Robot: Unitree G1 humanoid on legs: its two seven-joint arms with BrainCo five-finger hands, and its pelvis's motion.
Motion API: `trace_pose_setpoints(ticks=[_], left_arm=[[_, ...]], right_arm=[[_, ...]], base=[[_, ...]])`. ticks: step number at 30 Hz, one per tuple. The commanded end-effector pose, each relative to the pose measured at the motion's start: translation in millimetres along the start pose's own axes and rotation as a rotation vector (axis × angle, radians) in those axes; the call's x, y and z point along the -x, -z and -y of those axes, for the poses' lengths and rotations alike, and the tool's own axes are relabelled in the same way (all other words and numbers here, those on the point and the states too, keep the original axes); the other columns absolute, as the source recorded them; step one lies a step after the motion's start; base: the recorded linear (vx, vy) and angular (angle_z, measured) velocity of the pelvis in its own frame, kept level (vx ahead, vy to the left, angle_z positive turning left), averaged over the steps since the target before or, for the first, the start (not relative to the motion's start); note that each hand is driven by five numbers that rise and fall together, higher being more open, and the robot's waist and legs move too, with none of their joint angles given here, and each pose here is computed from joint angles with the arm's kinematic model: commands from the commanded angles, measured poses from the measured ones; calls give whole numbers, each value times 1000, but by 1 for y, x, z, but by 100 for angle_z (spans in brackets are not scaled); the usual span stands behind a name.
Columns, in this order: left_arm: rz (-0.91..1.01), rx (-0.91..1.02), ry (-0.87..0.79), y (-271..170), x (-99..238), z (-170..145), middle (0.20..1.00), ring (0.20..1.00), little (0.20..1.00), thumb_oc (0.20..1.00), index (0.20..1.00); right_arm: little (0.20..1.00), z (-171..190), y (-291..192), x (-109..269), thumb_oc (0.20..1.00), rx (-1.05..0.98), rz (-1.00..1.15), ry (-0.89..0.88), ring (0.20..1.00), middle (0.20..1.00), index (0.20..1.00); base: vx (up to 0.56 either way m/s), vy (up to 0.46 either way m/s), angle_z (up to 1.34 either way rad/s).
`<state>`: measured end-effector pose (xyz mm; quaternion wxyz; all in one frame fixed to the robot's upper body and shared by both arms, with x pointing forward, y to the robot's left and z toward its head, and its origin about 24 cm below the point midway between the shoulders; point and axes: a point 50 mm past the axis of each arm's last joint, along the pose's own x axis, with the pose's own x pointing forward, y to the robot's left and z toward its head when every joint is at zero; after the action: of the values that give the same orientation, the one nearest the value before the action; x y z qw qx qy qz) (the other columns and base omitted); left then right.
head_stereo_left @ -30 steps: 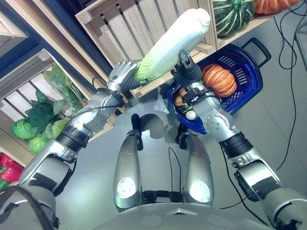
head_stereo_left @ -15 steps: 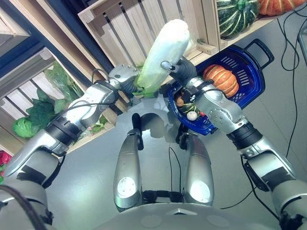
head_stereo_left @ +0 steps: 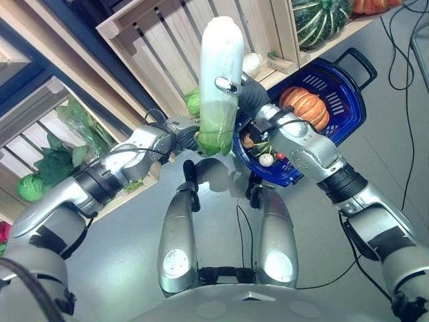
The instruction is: Pick up fruits and vegetables into the basket
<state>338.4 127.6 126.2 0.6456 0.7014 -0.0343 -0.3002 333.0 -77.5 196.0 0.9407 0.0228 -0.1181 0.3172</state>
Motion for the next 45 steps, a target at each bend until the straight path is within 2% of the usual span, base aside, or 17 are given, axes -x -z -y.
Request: trace_pose_setpoints(ticks=[1, 10, 16, 23, 28, 33, 38, 45], left_arm=[[99, 92, -139, -17, 4, -11, 1000, 1000, 1000, 1000, 1000], [-73, 211, -346, 39, 30, -24, 1000, 1000, 1000, 1000, 1000], [-144, 267, -484, 63, 49, -38, 1000, 1000, 1000, 1000, 1000], [-141, 374, -783, 69, 59, -79, 1000, 1000, 1000, 1000, 1000], [-166, 445, -969, 66, 52, -110, 1000, 1000, 1000, 1000, 1000], [-188, 561, -1039, 57, 32, -128, 1000, 1000, 1000, 1000, 1000], [-228, 659, -1058, 54, 15, -133, 1000, 1000, 1000, 1000, 1000], [-351, 723, -1042, 67, 2, -123, 1000, 1000, 1000, 1000, 1000]], right_arm=[[200, -19, -96, -1, 200, 37, 462, -82, 200, 200, 200], [200, 39, -105, 55, 200, 126, 592, 171, 200, 200, 200], [200, 78, -101, 90, 200, 136, 603, 367, 200, 200, 200], [200, 117, -88, 110, 200, 172, 536, 625, 200, 200, 200], [200, 129, -76, 96, 200, 169, 449, 701, 200, 200, 200], [200, 135, -55, 64, 200, 144, 289, 683, 200, 200, 200], [200, 142, -36, 38, 200, 168, 133, 660, 200, 200, 200], [200, 147, -18, 22, 200, 255, -39, 696, 200, 200, 200]], base=[[-15, 0, -9], [-8, 5, -6], [-10, 37, -16], [-10, 43, -15], [2, 64, -15], [23, 57, -13], [-11, 21, -6], [2, 1, 0]])
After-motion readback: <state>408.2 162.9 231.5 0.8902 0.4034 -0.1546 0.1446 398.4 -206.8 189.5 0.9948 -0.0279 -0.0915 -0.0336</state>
